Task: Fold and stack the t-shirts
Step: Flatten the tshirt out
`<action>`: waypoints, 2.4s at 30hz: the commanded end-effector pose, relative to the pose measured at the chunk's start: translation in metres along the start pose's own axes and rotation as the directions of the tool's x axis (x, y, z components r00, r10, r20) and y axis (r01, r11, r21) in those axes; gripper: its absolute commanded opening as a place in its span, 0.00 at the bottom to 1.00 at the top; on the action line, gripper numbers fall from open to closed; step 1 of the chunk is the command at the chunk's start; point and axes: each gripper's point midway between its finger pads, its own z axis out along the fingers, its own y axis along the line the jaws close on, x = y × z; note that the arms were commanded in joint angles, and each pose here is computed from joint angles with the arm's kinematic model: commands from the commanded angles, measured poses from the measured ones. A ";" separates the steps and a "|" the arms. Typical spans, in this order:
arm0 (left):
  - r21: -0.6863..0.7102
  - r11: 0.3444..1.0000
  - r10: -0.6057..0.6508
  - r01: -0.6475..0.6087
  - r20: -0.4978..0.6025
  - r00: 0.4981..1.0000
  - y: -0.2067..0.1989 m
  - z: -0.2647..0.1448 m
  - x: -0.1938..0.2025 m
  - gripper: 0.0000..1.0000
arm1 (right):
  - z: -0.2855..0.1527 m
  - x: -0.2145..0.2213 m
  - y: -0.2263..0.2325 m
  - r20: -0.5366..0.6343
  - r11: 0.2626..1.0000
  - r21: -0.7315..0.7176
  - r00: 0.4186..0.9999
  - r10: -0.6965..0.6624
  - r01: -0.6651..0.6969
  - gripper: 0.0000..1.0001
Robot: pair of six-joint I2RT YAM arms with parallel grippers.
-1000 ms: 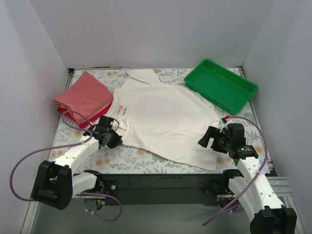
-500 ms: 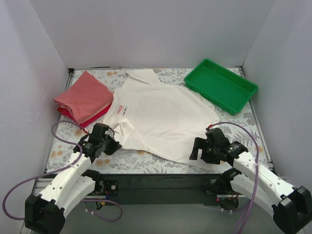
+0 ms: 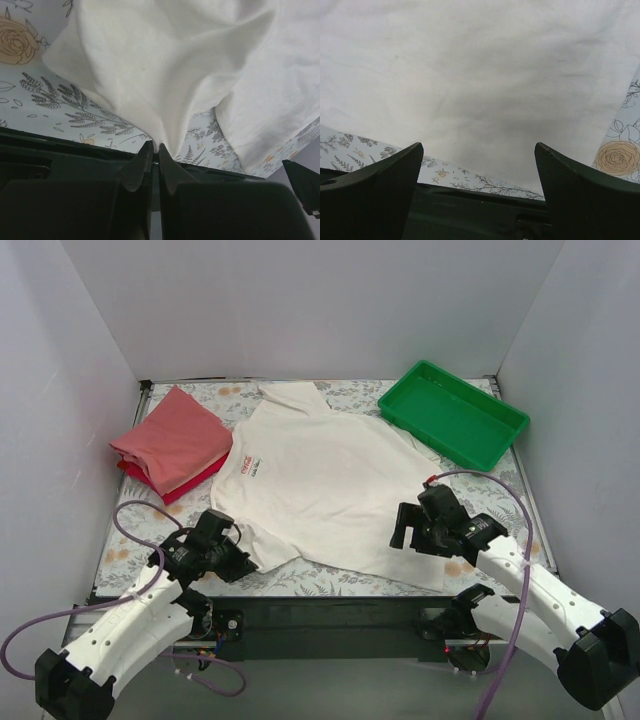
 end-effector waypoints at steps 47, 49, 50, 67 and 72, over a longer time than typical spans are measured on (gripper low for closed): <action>-0.021 0.939 0.341 -0.342 0.166 0.925 -0.145 0.021 -0.057 0.93 | 0.030 -0.151 -0.031 0.284 0.993 0.115 0.959 -0.008 -0.026 0.98; -0.029 0.949 0.313 -0.314 0.192 0.930 -0.153 0.028 -0.082 0.93 | 0.038 -0.163 -0.022 0.258 0.997 0.070 0.966 -0.029 0.011 0.98; -0.028 0.953 0.302 -0.302 0.189 0.935 -0.154 0.033 -0.090 0.93 | 0.041 -0.167 -0.021 0.248 0.995 0.077 0.966 -0.075 0.058 0.98; -0.212 0.966 0.175 -0.147 0.121 0.977 -0.072 0.102 -0.128 0.93 | 0.119 -0.238 -0.064 0.141 0.932 0.333 0.970 -0.198 0.142 0.98; -0.215 0.968 0.144 -0.127 0.067 0.987 -0.051 0.096 -0.106 0.89 | 0.134 -0.245 -0.089 0.106 0.889 0.434 0.972 -0.211 0.146 0.98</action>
